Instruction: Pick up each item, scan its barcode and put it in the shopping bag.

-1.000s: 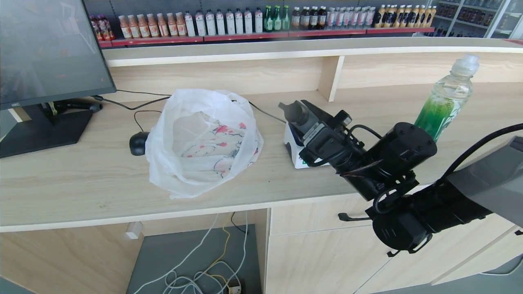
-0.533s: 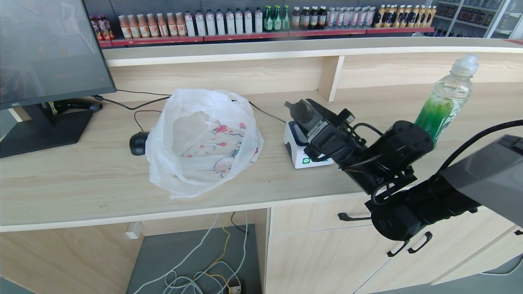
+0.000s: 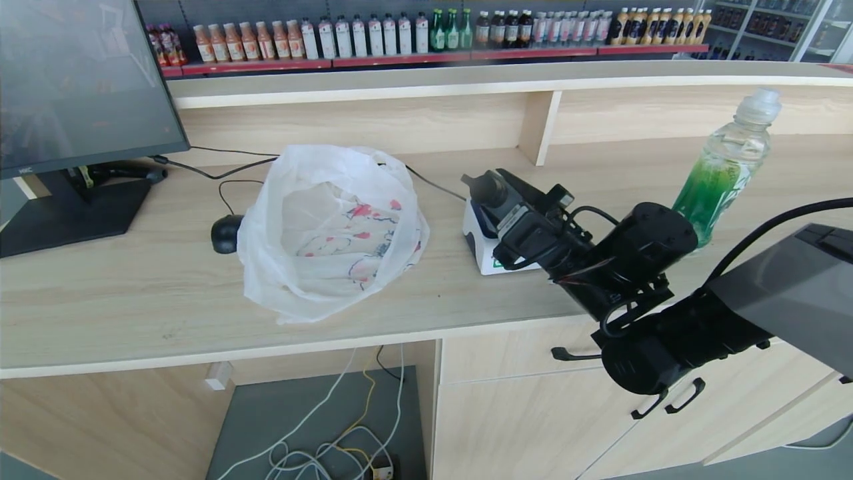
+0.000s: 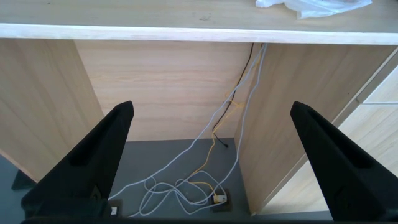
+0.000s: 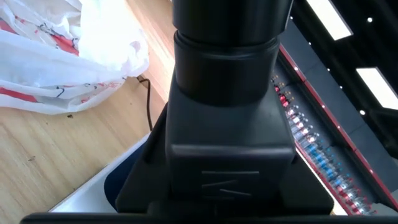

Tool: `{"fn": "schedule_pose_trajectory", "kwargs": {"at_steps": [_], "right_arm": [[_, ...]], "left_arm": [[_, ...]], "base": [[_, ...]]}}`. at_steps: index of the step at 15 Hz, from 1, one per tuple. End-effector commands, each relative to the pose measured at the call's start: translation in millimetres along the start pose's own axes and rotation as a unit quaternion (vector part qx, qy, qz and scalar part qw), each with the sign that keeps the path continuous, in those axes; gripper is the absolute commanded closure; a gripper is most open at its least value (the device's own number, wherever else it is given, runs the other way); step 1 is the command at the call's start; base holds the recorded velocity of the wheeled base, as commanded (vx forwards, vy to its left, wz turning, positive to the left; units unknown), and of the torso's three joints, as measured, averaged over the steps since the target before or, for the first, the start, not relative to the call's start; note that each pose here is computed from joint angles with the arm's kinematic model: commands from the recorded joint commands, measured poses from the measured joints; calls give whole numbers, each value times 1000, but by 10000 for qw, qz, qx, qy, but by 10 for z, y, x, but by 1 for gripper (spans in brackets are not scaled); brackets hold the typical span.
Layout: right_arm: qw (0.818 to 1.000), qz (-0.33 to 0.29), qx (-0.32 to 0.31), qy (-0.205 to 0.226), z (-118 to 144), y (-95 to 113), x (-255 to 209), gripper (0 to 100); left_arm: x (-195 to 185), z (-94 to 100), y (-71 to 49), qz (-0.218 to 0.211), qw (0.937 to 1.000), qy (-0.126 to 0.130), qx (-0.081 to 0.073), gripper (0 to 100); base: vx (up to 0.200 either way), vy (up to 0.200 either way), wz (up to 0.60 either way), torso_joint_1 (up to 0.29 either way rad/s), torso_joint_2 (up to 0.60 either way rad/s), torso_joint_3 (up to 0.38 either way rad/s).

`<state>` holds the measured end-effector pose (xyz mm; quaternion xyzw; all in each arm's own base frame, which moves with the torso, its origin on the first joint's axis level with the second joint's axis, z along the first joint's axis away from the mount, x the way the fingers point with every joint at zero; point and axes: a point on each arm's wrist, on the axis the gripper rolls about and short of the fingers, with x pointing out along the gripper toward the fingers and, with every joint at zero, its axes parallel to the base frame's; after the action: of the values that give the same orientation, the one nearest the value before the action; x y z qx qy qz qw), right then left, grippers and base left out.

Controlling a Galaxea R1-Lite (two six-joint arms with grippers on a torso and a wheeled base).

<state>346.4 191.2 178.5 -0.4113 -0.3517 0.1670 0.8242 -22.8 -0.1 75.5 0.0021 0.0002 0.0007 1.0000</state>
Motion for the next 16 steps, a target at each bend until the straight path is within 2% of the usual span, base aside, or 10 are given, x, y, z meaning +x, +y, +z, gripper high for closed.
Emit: {"fn": "schedule_pose_trajectory", "kwargs": {"at_steps": [1,16], "right_arm": [[10000,26,12,19,-16,30,1,100],[10000,65,11,-44,30,99,28,100]], "left_arm": [[0,0,0,0,10000,-2,2,0],[0,0,0,0,10000,-2,2,0]], "base": [[0,0,0,0,0,0],[0,0,0,0,0,0]]}}
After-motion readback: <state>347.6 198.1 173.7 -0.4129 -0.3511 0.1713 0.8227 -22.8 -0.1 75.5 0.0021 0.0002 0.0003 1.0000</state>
